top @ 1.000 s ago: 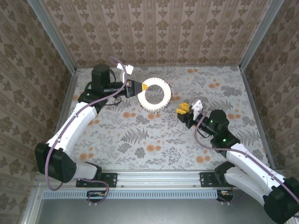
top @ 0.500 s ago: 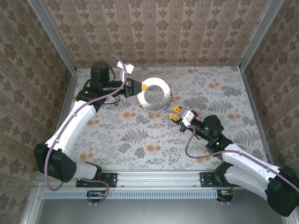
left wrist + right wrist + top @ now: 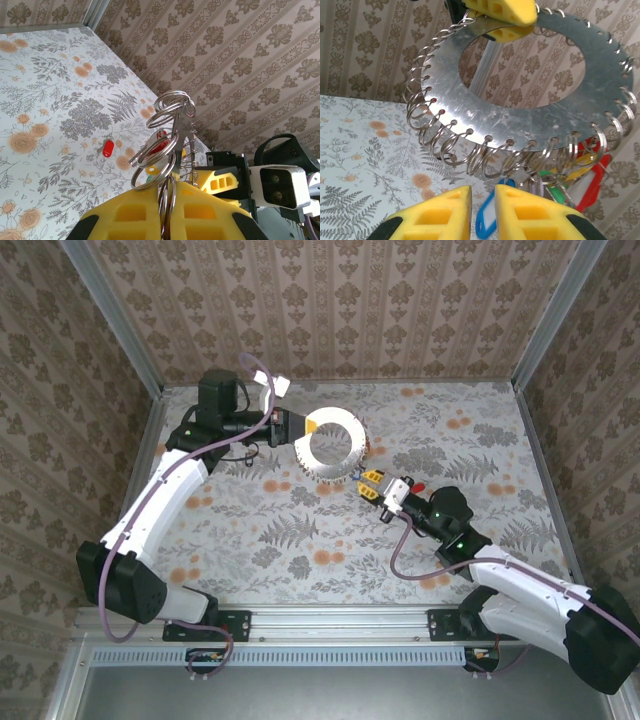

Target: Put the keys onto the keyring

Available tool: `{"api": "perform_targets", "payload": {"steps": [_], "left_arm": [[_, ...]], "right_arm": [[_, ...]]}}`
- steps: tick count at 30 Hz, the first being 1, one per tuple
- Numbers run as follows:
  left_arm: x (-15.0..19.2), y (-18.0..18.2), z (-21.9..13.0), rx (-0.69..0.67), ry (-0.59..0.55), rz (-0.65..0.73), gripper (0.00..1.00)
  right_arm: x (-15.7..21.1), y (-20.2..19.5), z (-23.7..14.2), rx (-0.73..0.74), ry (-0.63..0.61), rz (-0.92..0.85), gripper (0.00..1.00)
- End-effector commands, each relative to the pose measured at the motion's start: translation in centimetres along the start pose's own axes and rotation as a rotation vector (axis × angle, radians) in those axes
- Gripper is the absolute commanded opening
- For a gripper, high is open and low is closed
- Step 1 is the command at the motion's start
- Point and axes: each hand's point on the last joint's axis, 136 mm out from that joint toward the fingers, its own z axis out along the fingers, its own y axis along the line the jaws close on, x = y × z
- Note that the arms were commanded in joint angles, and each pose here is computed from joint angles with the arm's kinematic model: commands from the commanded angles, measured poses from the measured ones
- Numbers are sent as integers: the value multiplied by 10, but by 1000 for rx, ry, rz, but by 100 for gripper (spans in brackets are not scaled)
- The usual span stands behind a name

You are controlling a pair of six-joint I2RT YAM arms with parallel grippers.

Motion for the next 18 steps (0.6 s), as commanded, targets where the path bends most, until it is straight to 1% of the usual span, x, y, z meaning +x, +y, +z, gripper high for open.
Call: {"api": "perform_targets", "payload": {"steps": [1, 6, 10, 12, 18], "left_arm": [[-14, -22, -4, 58, -19, 75, 0], [-13, -23, -4, 61, -16, 73, 0], [-12, -24, -4, 62, -15, 76, 0], [-12, -25, -4, 64, -15, 76, 0], [-12, -26, -5, 64, -10, 80, 0]], "right_arm": [[-24, -3, 4, -7, -80, -37, 21], [-26, -2, 7, -11, -87, -38, 21], [-24, -5, 8, 20, -77, -39, 21], [-21, -10, 8, 51, -62, -42, 21], [1, -10, 5, 76, 15, -70, 22]]}}
